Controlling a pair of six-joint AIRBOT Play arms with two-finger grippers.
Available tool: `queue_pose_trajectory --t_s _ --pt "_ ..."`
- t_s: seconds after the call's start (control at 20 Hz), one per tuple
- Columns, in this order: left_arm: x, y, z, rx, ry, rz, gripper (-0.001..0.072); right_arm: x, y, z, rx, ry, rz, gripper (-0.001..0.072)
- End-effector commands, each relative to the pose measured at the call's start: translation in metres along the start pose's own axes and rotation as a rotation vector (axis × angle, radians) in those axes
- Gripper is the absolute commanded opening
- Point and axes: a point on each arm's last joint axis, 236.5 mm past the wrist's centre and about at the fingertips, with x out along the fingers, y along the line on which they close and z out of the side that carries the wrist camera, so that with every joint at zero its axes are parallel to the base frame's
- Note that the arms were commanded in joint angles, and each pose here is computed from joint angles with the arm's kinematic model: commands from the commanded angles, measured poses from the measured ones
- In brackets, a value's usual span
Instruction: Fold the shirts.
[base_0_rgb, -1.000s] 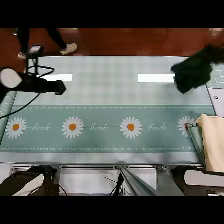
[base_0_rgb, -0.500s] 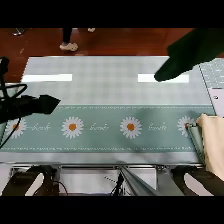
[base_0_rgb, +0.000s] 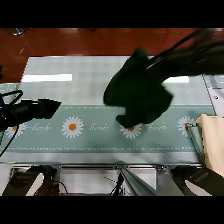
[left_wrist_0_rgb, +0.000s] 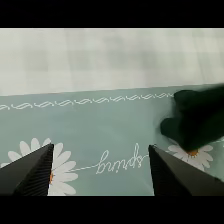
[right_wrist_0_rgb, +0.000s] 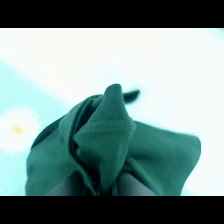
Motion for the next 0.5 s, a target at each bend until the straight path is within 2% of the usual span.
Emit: queue_pose_trajectory --t_s 0.0,0.2,0.25,0.3,0.35,0.45 --pt "0.010 0.005 -0.005 -0.022 0.039 0.003 0.0700 0.105 0.036 -0.072 0.113 0.195 0.085 0.0034" --pt "0.017 0.006 -0.011 -0.040 0.078 -0.004 0.0700 0.180 0.078 -0.119 0.284 0.367 0.218 0.0041" --pt "0.018 0.006 -0.011 -0.043 0.081 -0.005 0.0700 0.186 0.087 -0.126 0.321 0.398 0.260 0.0229" --pt "0.018 0.006 -0.012 -0.044 0.085 -0.006 0.0700 0.185 0.085 -0.130 0.303 0.430 0.281 0.0594" --pt "0.018 0.006 -0.014 -0.045 0.098 -0.007 0.0700 0.178 0.072 -0.131 0.263 0.460 0.268 0.0630" --pt "0.018 0.005 -0.027 -0.048 0.153 -0.012 0.0700 0.147 0.022 -0.125 0.256 0.504 0.193 0.0630"
